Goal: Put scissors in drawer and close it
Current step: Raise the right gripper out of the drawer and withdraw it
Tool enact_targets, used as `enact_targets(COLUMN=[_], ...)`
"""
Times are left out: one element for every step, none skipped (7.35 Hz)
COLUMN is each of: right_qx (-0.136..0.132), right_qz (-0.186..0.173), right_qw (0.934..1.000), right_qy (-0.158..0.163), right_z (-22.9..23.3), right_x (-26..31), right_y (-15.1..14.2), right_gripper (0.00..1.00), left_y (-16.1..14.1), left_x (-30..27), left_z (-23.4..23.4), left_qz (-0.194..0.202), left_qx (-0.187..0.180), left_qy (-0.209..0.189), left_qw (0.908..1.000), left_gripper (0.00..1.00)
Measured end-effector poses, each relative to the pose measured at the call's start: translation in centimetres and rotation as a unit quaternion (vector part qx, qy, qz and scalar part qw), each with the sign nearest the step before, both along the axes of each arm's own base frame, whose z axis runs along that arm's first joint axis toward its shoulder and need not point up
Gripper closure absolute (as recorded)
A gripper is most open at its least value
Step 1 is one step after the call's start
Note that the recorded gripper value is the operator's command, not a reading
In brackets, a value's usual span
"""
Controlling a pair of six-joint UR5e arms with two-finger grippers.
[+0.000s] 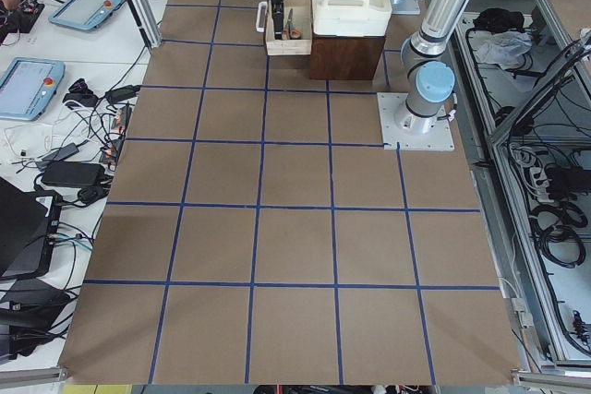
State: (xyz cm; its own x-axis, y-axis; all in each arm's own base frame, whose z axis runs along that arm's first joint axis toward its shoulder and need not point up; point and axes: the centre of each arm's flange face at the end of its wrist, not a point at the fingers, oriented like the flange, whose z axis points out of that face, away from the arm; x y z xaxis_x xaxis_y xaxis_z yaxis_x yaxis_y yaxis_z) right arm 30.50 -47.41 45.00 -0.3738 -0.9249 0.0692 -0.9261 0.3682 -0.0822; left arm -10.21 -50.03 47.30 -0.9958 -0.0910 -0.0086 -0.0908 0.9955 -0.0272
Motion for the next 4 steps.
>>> enact_targets(right_qx=[-0.008, -0.02, -0.03, -0.038], right_qz=[-0.048, -0.087, -0.12, -0.155], right_qw=[0.9988, 0.996, 0.9922, 0.987], right_qy=[-0.006, -0.01, -0.015, -0.022], right_z=[2.1, 3.9, 5.5, 6.6], right_x=[-3.2, -6.4, -9.1, -11.0], right_y=[-0.2, -0.4, -0.5, -0.3], right_gripper=[0.0, 0.0, 0.0, 0.0], left_y=[-0.4, -1.1, -2.3, -3.5], left_x=[0.0, -0.1, -0.6, -2.0], left_z=[-0.3, -0.9, -1.7, -2.6], left_qz=[0.0, -0.002, -0.007, -0.016], left_qx=[-0.002, -0.006, -0.018, -0.034], left_qy=[0.0, 0.0, 0.0, 0.0], left_qw=[1.0, 1.0, 0.9998, 0.9993], left_gripper=[0.0, 0.0, 0.0, 0.0])
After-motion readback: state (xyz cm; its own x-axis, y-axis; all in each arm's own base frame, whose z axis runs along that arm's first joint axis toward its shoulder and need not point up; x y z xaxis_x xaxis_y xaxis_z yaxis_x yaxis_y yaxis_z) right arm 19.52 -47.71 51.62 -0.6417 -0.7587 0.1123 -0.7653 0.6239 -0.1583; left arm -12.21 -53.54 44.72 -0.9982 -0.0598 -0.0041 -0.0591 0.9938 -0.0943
